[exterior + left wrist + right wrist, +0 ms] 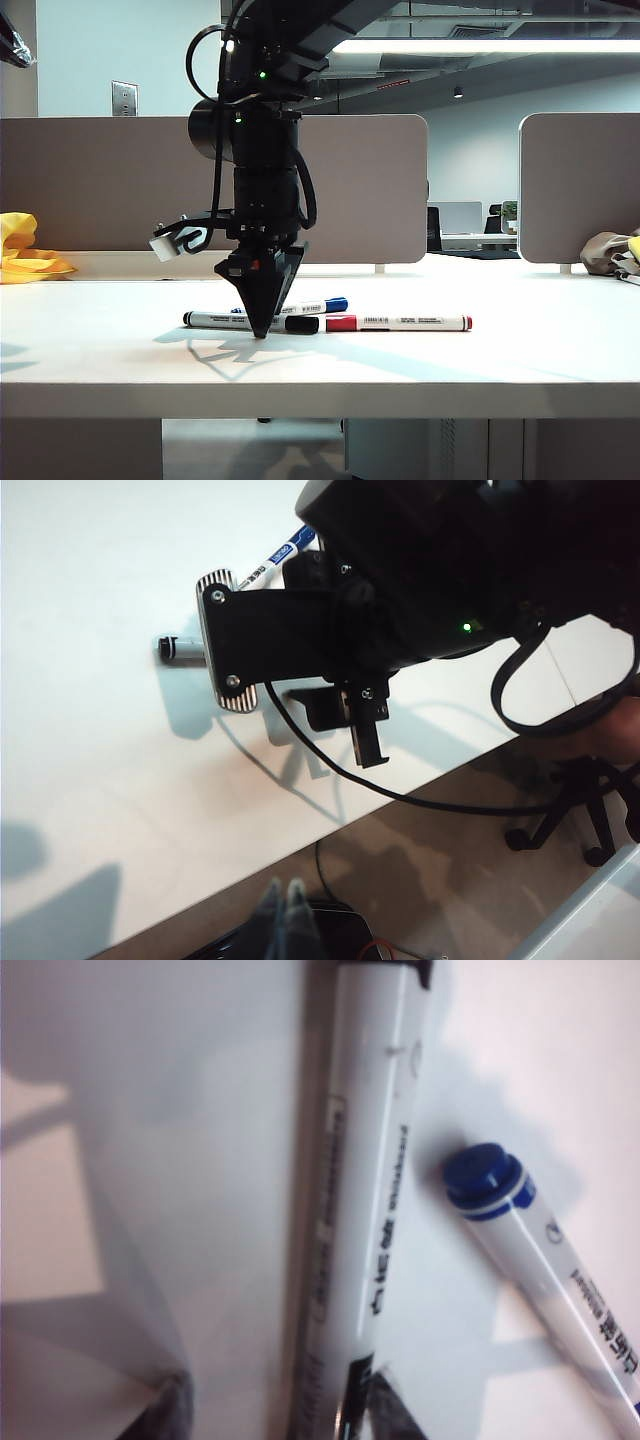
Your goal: Pick up the markers one by one and line them up horizontally in a straight line on the table.
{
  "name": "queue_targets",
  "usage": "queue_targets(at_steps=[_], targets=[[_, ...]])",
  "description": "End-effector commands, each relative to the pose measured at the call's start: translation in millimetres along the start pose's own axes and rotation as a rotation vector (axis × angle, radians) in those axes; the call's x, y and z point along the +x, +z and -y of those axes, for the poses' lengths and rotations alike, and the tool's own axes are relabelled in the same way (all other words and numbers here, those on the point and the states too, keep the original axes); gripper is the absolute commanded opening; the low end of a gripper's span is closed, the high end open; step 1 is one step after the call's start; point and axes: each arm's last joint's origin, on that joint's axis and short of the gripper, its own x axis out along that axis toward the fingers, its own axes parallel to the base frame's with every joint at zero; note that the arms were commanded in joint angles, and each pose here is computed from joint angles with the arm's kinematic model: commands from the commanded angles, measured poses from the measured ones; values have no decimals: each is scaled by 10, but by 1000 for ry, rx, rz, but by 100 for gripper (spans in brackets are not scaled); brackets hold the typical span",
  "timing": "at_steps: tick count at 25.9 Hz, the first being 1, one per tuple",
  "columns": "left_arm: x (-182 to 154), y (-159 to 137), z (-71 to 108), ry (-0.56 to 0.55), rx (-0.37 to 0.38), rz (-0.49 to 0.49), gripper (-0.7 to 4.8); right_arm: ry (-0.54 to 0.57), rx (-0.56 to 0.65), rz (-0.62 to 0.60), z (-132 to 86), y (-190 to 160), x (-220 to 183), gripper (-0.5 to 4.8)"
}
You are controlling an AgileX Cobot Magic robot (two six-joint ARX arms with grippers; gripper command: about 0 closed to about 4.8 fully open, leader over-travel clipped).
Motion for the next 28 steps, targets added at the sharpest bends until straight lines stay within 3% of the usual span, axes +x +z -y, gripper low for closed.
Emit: queue_targets(at_steps=[1, 3, 12, 28], targets=[[-18, 11, 14, -2, 11, 11, -5, -6, 4, 10, -2, 14, -13, 212], [-18, 11, 14, -2, 11, 11, -5, -10, 5, 8, 1, 13, -11, 185], [-18, 10, 14, -2, 11, 11, -5, -12, 4, 6, 2, 13, -11, 184], [-18, 11, 14, -2, 12, 11, -5, -20, 24, -13, 54, -39, 1, 229]])
